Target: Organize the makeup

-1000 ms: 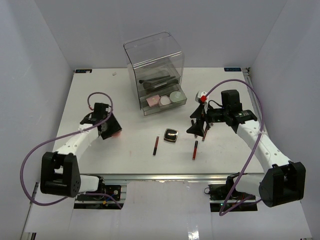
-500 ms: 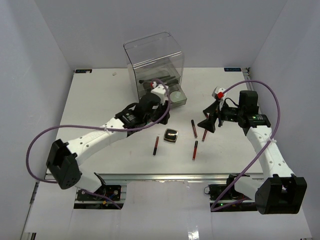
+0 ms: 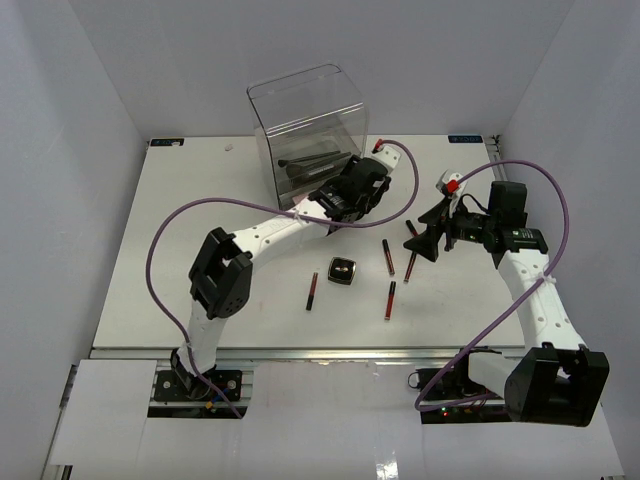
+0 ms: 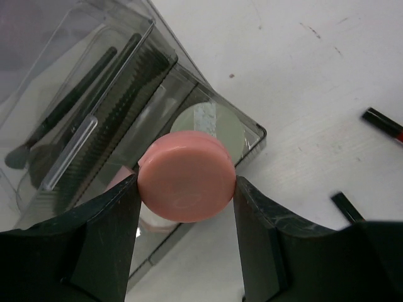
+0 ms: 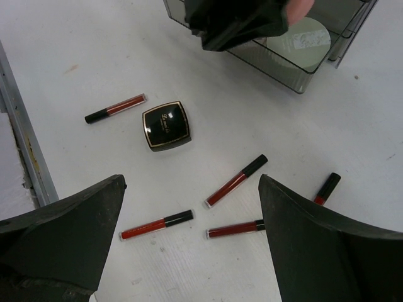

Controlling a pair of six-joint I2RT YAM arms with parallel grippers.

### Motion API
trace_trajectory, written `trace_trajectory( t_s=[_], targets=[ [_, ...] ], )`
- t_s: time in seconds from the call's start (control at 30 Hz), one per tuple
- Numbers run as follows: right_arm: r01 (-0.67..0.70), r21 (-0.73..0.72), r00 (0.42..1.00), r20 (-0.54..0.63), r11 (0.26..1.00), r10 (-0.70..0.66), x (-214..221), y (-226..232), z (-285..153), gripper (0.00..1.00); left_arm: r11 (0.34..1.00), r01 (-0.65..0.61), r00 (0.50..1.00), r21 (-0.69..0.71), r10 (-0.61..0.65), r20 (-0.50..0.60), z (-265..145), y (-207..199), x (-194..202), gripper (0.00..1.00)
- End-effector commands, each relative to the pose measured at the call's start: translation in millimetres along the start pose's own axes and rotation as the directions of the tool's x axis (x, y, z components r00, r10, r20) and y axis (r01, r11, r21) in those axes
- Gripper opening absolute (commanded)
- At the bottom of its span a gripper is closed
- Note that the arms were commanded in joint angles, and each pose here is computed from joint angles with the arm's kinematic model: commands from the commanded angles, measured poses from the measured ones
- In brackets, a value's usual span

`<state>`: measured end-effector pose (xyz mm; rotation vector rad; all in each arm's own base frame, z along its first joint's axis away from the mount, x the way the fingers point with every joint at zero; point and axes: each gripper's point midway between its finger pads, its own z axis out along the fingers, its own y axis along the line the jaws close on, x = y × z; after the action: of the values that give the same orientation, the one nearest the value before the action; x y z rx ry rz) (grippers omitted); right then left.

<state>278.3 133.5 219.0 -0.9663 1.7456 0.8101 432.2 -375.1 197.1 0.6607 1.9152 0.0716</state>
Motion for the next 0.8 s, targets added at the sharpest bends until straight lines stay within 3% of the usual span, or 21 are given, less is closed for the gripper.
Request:
trace_trajectory(
  t_s=[0.0, 0.33, 0.77],
  targets=[
    [-0.001, -0.015, 1.0, 0.016, 1.0, 0.001, 1, -2, 1, 0.93, 0.997, -0.039, 0.998, -0.069, 0.042, 0.046, 18, 16, -26, 0.12],
    [-0.011, -0.022, 1.0, 0.012, 1.0, 0.011, 5, -4, 2, 0.93, 0.995, -0.053, 0.998, -0.089, 0.055, 0.019, 47, 24, -18, 0.16],
    [-0.019, -0.028, 1.0, 0.009, 0.999, 0.019, 8, -4, 3, 0.93, 0.99, -0.089, 0.996, -0.105, 0.087, -0.019, 53, 28, -3, 0.22]
  ],
)
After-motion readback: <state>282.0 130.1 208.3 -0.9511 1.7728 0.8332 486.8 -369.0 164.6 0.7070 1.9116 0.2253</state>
